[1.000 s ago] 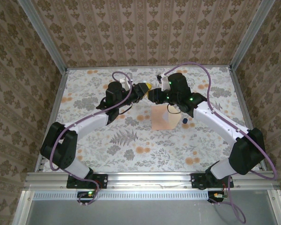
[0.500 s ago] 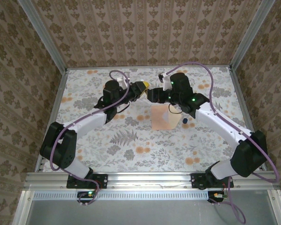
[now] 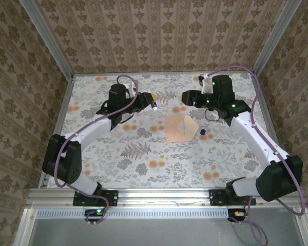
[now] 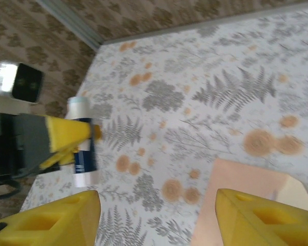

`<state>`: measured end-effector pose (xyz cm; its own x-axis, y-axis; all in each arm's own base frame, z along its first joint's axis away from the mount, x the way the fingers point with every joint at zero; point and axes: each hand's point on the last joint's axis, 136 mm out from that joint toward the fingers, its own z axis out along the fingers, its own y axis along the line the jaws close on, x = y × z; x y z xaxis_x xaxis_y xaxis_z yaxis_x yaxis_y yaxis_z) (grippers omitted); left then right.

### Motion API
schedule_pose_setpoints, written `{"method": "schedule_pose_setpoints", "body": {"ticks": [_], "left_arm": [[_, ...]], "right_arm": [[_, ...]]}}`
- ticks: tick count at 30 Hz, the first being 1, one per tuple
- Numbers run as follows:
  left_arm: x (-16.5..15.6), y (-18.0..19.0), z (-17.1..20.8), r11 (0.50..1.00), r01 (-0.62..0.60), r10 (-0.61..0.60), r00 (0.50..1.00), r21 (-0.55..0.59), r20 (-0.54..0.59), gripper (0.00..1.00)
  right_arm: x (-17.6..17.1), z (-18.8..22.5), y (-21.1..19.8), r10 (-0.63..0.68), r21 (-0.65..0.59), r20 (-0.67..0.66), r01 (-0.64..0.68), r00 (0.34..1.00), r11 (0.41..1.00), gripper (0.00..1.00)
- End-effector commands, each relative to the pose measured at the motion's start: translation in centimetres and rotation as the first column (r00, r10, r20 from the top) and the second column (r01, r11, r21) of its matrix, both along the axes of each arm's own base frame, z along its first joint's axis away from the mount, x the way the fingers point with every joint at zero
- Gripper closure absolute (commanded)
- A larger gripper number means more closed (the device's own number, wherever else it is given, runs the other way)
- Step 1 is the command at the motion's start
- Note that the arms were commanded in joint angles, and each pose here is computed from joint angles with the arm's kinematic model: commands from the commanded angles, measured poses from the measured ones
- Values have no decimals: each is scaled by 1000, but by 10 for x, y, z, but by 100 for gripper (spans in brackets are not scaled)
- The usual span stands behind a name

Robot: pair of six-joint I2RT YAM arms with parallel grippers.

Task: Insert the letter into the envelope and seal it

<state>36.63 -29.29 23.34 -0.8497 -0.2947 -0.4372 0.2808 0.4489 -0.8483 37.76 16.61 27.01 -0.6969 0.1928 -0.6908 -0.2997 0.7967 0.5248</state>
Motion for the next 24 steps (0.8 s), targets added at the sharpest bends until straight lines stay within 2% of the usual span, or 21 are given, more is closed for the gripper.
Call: {"method": "schedule_pose_setpoints", "body": {"ticks": [1,4,7,14,24], "left_arm": [[-18,1,-9,979,130,-138,990,158,40,97],[-23,-2,-23,956,186,-193,981,227,8,97],[-31,-14,-35,926,253,-261,965,280,-8,97],[-34,-41,-79,899,322,-312,947,297,-81,97],[-37,-69,-121,883,385,-354,922,267,-159,97]], "right_arm": [[-7,-36,-22,-54,-27,-177,50,983,998,38],[-4,-70,-40,-98,-89,-306,74,947,993,38],[-3,-93,-54,-124,-161,-381,67,916,985,38],[7,-128,-87,-202,-287,-461,70,864,955,39],[11,-168,-96,-172,-217,-547,60,819,974,40]]}}
